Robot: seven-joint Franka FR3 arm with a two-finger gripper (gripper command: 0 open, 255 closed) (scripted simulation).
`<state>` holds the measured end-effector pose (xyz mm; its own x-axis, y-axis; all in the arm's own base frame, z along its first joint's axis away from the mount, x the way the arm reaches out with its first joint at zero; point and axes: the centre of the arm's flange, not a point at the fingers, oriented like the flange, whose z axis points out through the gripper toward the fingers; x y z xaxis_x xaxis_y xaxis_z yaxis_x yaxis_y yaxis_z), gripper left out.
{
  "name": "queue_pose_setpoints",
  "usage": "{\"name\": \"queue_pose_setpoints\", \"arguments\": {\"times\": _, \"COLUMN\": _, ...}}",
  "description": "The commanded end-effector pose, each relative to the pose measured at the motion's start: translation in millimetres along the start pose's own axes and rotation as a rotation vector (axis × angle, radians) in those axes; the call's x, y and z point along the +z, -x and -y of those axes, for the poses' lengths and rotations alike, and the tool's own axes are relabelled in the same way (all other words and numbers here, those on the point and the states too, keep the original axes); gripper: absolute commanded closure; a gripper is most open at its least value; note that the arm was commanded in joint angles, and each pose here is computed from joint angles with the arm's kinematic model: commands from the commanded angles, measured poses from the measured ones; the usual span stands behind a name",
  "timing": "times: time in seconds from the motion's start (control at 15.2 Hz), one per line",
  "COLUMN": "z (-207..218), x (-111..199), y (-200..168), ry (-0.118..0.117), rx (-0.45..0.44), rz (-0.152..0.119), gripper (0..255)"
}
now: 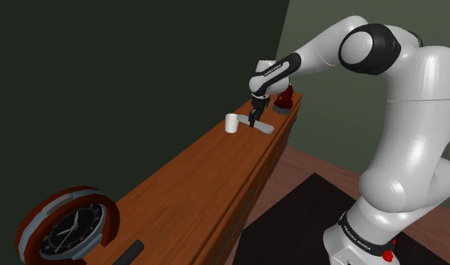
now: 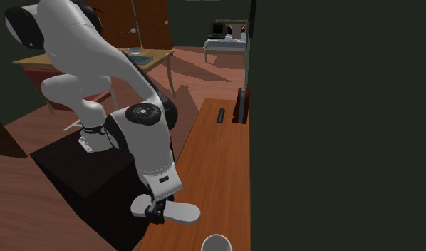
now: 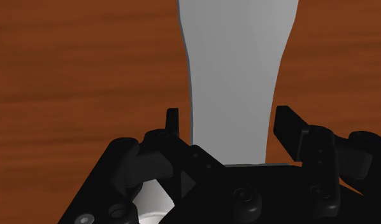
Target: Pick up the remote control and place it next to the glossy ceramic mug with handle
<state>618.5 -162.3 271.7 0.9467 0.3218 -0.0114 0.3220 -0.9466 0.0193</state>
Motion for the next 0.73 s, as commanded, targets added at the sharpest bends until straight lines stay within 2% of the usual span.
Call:
{"name": "queue_pose_setpoints", "arguments": {"times": 0.0, "z": -1, "x": 11, "y": 0, "ry": 0.0, "rx": 0.0, "rz": -0.001, "gripper": 255}}
{"name": "queue_pose_setpoints", "arguments": {"times": 0.66, "z": 0, "x": 63, "y": -1, "ry": 0.0, "rx": 0.0, "rz": -0.001, "gripper": 255}}
